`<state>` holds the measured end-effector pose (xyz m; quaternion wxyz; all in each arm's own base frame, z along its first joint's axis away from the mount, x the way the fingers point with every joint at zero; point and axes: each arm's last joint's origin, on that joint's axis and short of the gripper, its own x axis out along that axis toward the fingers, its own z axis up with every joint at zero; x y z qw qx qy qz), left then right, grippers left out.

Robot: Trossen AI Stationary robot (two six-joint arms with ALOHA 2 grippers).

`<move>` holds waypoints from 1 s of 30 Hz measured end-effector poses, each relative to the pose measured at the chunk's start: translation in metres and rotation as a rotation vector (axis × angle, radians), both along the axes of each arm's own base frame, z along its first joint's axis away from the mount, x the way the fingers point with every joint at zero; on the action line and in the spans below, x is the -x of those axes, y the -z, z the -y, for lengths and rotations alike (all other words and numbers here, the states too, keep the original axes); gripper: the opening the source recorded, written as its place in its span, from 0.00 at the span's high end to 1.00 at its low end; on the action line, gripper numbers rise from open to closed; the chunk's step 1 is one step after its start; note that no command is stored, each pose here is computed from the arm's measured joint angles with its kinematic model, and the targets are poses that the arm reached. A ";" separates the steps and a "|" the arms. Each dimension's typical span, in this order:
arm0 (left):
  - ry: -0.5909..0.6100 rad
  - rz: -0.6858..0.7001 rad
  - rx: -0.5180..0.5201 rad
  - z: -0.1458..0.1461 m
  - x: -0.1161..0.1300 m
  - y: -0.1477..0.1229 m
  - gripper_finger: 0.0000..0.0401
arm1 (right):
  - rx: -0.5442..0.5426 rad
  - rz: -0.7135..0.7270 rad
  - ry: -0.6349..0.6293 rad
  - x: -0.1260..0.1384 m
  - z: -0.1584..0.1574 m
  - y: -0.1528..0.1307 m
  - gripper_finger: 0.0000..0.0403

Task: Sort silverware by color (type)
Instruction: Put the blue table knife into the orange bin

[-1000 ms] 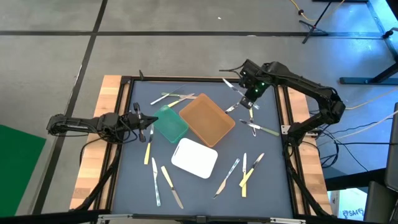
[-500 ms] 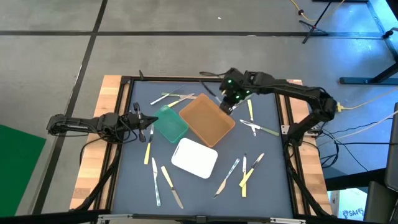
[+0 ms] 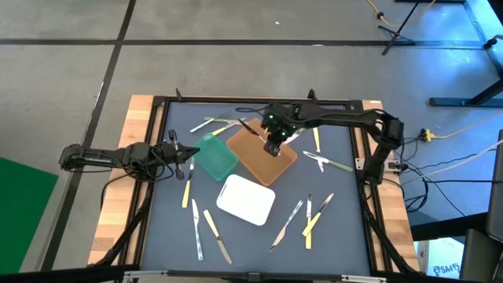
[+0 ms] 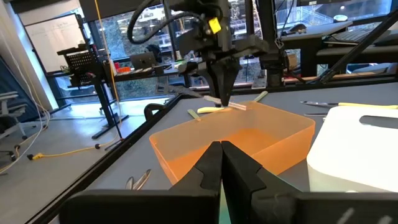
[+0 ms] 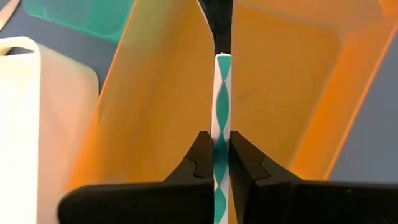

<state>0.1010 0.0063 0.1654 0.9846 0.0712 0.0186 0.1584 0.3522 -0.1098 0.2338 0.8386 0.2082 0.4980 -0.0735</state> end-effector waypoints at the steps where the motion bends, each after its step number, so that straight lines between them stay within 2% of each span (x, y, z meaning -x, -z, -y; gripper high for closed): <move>1: 0.000 0.000 0.000 0.000 0.000 0.000 1.00 | -0.001 -0.003 0.000 -0.001 0.000 0.002 0.98; 18: 0.000 0.000 0.000 0.000 0.000 0.000 1.00 | -0.070 -0.092 -0.024 -0.009 0.002 0.034 0.98; 27: 0.000 0.000 0.000 0.000 0.000 0.000 1.00 | -0.067 -0.164 -0.092 -0.004 -0.001 0.040 0.98; 30: 0.000 0.000 0.000 0.000 0.000 0.000 1.00 | -0.035 -0.172 -0.120 -0.005 -0.003 0.042 0.98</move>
